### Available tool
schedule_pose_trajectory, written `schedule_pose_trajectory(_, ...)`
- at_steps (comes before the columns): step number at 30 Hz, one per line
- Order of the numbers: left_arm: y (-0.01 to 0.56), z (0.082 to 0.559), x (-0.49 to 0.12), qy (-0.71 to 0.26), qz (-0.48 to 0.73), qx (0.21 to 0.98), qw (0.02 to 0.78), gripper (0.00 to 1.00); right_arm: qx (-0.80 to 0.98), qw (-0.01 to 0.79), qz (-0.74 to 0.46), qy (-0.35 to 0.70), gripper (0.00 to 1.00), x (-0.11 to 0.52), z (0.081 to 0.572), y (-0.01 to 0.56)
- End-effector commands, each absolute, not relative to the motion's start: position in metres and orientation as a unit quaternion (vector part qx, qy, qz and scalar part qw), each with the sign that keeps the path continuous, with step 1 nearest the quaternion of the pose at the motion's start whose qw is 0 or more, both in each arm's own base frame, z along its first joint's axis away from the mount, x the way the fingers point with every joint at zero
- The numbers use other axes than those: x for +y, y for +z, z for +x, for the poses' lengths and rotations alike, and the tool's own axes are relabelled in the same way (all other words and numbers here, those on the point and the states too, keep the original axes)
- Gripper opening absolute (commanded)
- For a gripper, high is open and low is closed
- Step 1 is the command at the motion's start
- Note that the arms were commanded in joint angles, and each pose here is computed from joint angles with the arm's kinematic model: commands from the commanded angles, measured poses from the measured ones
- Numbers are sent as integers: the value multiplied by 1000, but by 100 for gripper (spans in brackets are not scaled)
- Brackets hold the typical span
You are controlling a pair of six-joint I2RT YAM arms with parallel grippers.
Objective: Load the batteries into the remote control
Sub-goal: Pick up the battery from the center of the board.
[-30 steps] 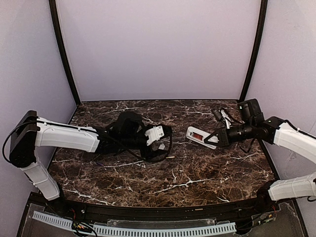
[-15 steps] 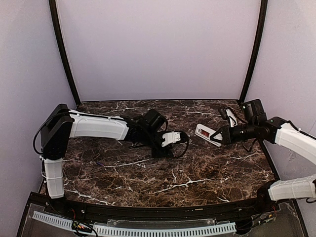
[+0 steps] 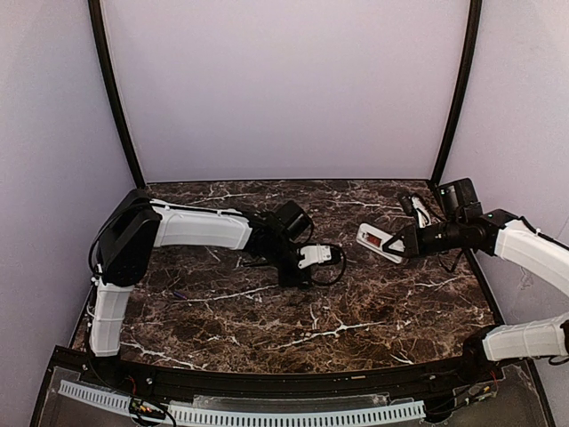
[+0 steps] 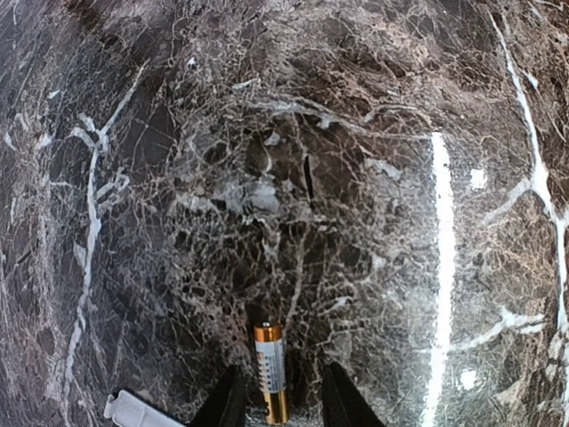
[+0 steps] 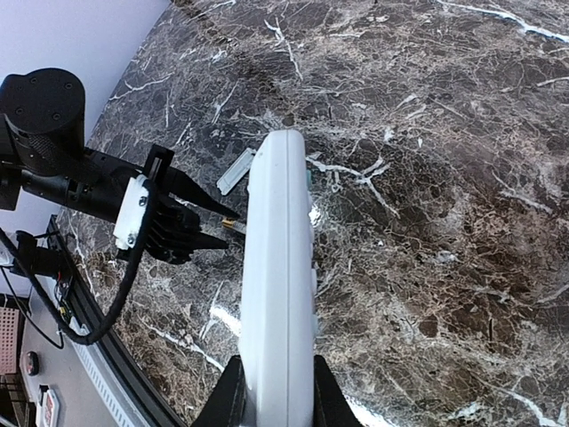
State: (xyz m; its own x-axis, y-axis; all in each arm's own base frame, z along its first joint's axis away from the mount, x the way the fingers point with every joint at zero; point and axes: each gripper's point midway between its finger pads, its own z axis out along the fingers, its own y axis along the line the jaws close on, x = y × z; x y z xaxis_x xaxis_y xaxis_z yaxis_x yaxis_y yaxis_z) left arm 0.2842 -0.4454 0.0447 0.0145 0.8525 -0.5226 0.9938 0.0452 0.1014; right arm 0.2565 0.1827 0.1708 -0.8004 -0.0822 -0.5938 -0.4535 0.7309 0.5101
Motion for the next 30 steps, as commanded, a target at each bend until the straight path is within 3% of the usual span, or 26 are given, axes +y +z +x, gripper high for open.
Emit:
schedule_pose_trajectory(1,41,285,-444,-143,674,693,212,28,886,274,-148,344,0,183,256,169)
schedule_pose_trajectory(8,25,288,-442,-131,669,707,188,22,886,271,-149,345,0,183,257,168)
schedule_pose_trajectory(16,23,280,-427,-117,673,715,152,2,884,255,-156,359,0,188,256,166)
schedule_pose_trajectory(18,28,275,-423,-121,672,715,152,1,881,245,-161,371,0,192,254,165)
schedule_pose_trajectory(30,154,226,-420,-254,640,617,381,0,842,152,-206,475,0,237,225,159)
